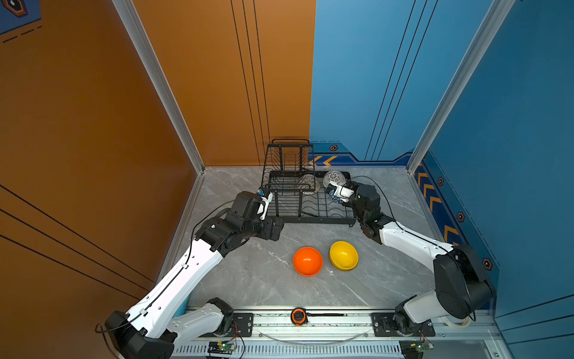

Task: Load bowls into a dish rack
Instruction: Place the bowl in the dish rack.

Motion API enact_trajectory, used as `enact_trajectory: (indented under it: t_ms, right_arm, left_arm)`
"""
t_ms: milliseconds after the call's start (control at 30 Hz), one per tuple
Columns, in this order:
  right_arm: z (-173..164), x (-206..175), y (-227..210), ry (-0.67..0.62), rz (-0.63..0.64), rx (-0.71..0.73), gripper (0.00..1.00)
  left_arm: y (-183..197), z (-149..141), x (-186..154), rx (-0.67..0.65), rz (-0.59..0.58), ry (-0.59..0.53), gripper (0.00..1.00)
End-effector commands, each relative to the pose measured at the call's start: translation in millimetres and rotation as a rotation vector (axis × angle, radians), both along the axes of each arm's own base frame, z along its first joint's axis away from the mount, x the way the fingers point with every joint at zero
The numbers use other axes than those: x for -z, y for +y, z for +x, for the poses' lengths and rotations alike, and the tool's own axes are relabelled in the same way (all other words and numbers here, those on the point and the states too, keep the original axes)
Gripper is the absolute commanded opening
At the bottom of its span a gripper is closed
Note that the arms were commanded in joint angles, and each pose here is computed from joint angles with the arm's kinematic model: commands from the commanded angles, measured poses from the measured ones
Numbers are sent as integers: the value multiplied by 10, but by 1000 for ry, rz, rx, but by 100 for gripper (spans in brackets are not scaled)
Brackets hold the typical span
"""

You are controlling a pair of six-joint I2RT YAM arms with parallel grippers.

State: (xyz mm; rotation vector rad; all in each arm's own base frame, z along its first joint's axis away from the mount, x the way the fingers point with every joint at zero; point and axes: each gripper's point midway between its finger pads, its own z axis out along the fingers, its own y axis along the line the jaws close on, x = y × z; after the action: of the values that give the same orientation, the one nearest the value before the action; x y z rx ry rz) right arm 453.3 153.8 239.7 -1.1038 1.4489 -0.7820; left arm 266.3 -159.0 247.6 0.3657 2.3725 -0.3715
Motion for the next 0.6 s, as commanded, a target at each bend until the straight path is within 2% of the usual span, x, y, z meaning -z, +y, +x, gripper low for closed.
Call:
enact_trajectory:
  t_ms: [0, 333, 567]
  right_arm:
    - [175, -367, 43, -129, 46, -4, 0]
    - [551, -158, 89, -140, 20, -1, 0]
    - [636, -2, 240, -119, -2, -49, 0]
  left_arm:
    - [23, -18, -85, 8, -7, -9, 98]
    - [37, 12, -87, 11, 8, -2, 98]
    - [68, 25, -48, 7, 17, 13, 98]
